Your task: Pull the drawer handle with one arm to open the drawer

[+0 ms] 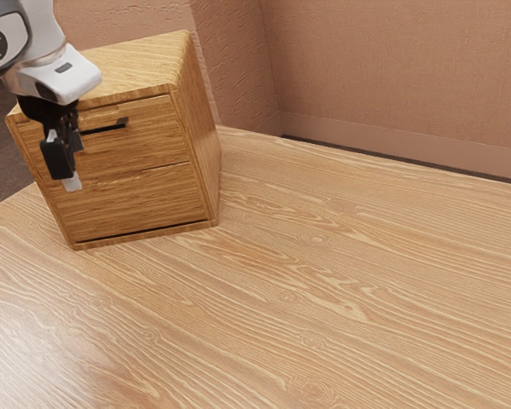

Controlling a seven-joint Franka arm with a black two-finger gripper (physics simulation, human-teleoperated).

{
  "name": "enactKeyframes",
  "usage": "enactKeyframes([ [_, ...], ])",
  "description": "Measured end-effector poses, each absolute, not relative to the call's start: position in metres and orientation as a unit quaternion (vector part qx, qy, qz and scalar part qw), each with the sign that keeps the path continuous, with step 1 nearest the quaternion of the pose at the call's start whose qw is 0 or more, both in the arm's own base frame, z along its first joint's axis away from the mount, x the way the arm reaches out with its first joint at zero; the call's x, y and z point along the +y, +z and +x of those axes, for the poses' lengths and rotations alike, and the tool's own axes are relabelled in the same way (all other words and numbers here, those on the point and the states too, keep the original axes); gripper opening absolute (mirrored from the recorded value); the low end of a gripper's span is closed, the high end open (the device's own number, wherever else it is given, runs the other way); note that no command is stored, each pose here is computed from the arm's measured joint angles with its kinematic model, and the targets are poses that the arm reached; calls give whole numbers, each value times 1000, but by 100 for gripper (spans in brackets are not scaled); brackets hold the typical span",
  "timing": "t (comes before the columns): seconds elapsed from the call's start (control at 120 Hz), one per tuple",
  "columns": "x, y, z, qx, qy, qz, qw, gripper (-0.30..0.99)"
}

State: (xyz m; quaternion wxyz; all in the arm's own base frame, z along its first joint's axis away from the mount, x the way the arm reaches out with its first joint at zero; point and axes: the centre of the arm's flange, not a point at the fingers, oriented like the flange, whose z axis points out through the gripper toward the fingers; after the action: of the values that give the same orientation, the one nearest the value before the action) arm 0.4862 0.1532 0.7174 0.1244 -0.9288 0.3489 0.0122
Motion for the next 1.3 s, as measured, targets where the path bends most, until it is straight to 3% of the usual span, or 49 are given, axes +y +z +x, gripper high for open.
enactKeyframes([
  [0.192, 182, 704, 504, 349, -17, -924, 153, 69],
  [0.383, 209, 699, 513, 352, -35, -919, 176, 45],
  [0.558, 209, 700, 526, 376, -58, -903, 200, 36],
  [1.1, 300, 695, 542, 381, -87, -886, 250, 31],
  [1.3, 293, 690, 556, 409, -101, -872, 249, 31],
])
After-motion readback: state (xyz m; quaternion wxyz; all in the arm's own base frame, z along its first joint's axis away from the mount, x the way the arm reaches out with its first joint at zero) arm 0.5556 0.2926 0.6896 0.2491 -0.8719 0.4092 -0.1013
